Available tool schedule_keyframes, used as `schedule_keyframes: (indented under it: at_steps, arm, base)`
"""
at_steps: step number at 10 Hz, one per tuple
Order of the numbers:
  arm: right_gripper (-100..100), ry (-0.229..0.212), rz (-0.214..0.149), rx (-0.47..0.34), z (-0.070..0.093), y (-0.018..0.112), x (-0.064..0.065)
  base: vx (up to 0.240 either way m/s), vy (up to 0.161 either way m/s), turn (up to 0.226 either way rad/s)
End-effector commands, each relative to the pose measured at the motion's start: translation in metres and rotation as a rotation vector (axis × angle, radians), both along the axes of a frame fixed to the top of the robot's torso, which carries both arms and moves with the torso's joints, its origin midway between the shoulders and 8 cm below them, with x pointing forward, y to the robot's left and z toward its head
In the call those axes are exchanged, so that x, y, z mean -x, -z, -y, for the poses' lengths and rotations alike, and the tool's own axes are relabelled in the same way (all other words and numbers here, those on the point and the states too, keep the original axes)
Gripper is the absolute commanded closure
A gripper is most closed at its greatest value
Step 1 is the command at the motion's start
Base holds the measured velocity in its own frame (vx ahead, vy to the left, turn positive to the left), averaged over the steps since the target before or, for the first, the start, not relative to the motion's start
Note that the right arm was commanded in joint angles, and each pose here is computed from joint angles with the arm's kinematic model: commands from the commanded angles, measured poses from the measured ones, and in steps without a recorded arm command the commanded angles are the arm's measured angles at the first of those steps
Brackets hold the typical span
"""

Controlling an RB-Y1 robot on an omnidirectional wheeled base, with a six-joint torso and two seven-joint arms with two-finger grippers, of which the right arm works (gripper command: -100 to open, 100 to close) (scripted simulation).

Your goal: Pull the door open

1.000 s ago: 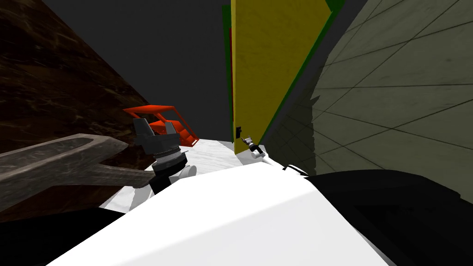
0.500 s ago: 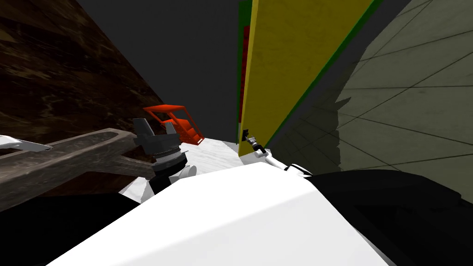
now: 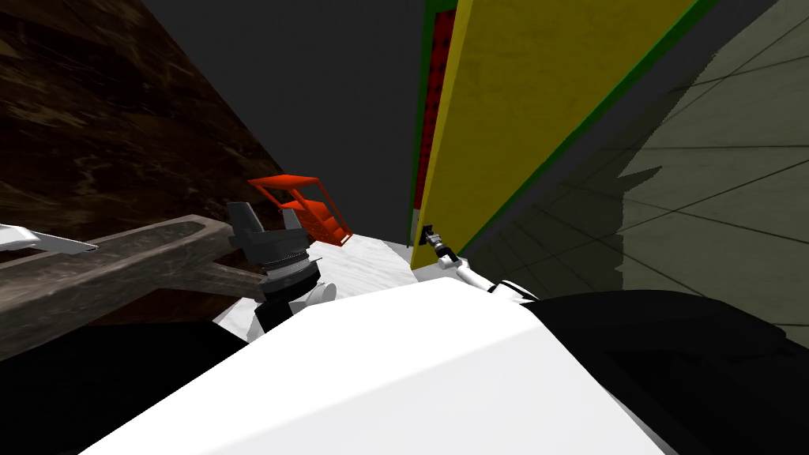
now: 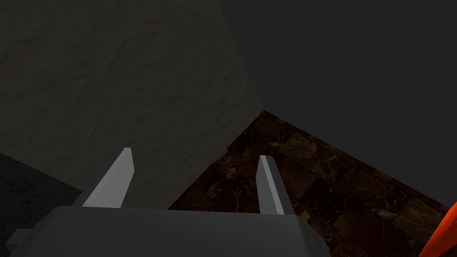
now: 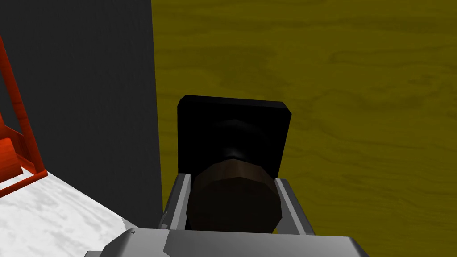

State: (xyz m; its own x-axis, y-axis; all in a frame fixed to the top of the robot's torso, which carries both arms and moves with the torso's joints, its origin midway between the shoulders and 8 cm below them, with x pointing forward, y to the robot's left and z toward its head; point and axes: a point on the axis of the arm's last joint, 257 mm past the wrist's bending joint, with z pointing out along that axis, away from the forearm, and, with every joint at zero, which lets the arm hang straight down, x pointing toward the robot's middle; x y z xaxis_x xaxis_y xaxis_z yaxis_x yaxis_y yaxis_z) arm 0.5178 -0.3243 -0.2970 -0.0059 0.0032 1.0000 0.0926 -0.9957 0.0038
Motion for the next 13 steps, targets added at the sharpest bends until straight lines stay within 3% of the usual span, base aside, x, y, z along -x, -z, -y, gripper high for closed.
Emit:
schedule_keyframes:
  at_steps: [1,4,6,10,13]
  arm:
    - [100,-0.003,-0.003,-0.002,-0.002,0.002,0.001]
    - [100,-0.003,-0.003,-0.002,-0.002,0.002,0.001]
    - [100,-0.005,-0.019,0.005,-0.011,0.009,0.005]
    - [100,-0.027,-0.035,0.016,-0.039,0.017,0.010]
    - [100,-0.058,-0.033,0.014,-0.067,0.014,0.013]
  base:
    - [-0.027,-0.012,0.022]
    - [-0.009,-0.001,-0.001]
    - [-0.088,-0.109,0.145]
    - [-0.135,-0.155,0.139]
    - [-0.124,-0.153,0.114]
